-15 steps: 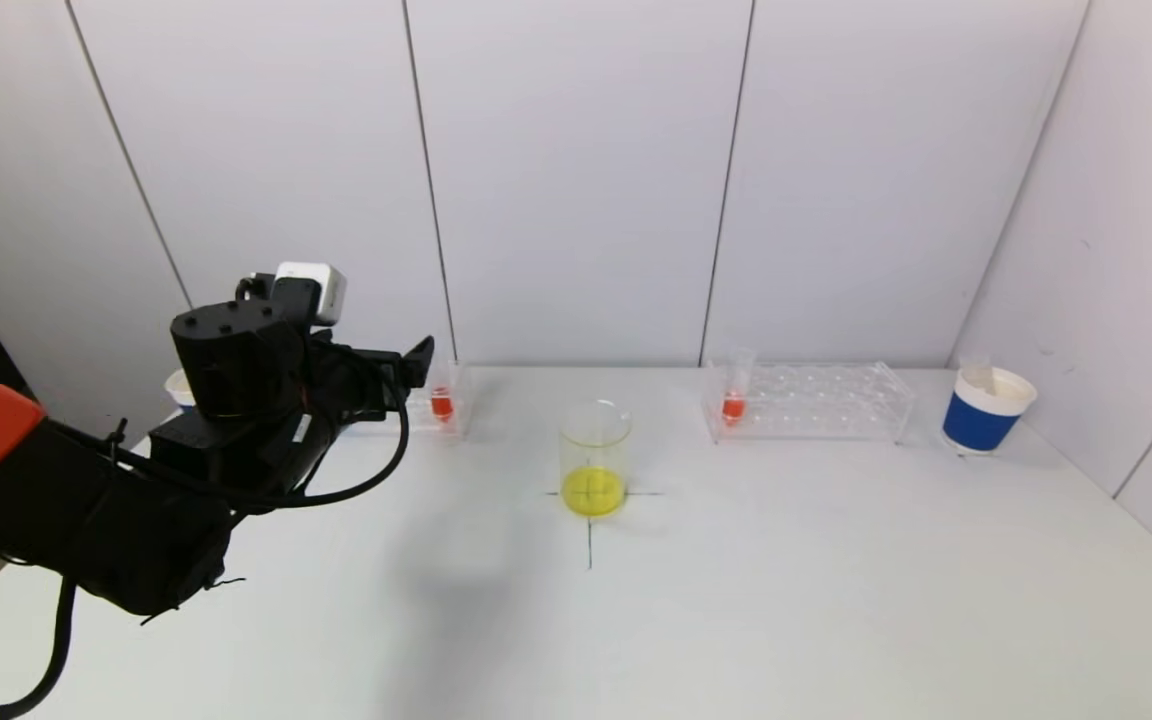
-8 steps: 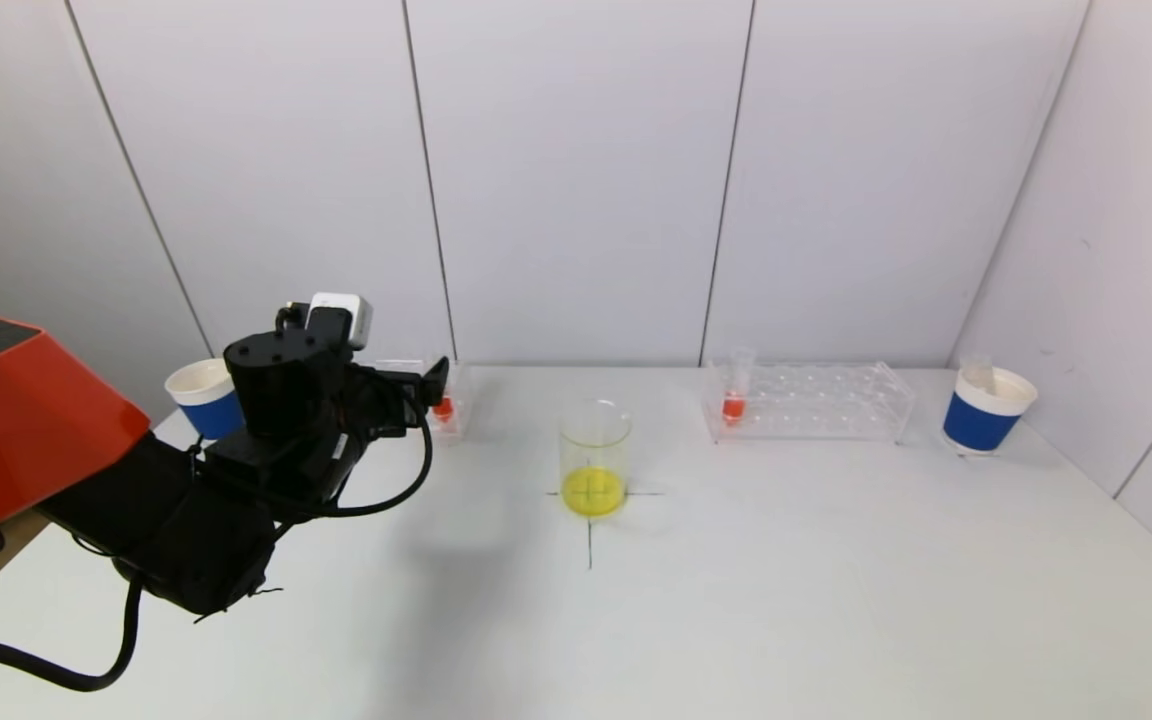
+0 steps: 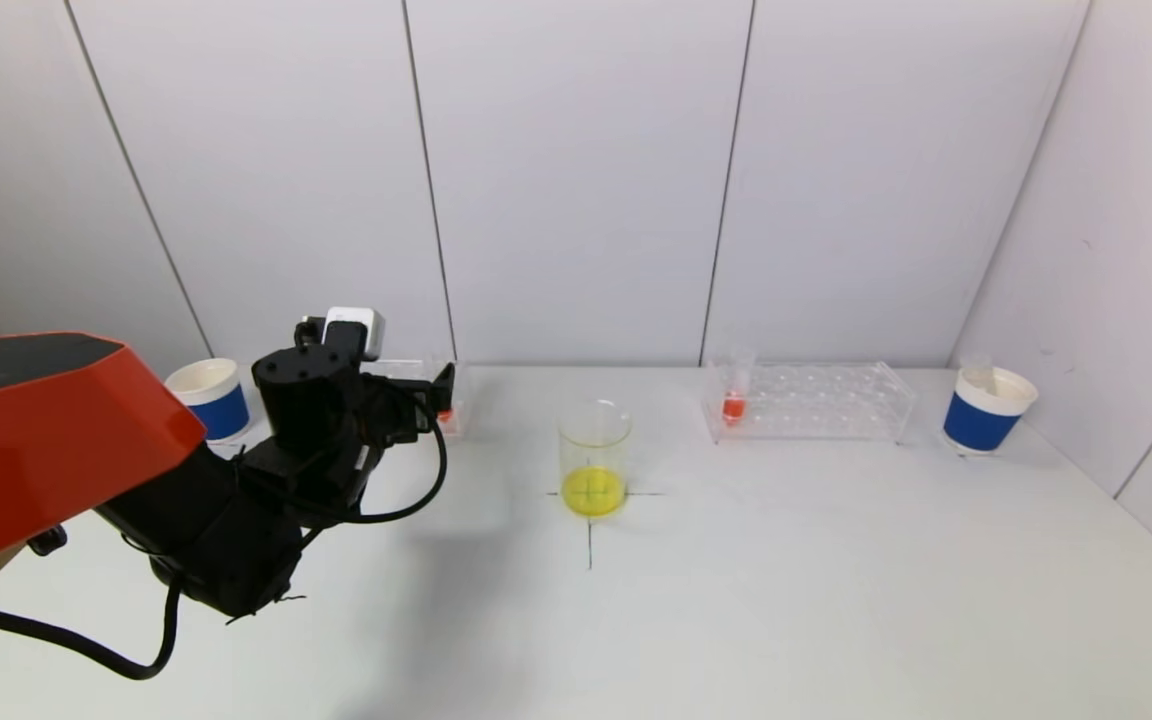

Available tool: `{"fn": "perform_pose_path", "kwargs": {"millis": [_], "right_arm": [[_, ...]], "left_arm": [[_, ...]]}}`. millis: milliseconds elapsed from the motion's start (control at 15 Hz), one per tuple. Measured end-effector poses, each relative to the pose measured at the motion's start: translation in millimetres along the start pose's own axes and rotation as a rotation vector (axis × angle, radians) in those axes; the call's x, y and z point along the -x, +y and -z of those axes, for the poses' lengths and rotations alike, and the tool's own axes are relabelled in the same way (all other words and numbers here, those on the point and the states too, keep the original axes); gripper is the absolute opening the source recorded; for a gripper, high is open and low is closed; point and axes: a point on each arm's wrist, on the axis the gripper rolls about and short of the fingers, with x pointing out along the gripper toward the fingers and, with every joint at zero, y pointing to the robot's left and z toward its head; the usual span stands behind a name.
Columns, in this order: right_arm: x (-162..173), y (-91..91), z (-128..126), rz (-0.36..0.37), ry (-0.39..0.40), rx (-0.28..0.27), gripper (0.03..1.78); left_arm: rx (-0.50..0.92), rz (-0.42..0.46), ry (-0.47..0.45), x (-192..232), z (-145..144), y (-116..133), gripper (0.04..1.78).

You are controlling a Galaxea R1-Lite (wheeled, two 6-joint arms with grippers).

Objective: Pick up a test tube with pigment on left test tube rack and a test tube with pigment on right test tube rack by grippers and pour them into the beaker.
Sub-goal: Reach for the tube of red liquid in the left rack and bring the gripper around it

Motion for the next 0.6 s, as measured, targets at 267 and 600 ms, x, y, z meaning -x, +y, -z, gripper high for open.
{"fn": "perform_pose_path", "kwargs": {"millis": [267,600], "right_arm": [[0.0,0.0,0.0,0.000,0.000,0.000,1.76],[0.0,0.0,0.0,0.000,0.000,0.000,1.76]], "left_arm": [[0.004,0.002,-0.011,-6.9,0.7,-2.9,1.76],[0.008,0.005,-0.035,-16.0,5.3,-6.9,1.76]]}}
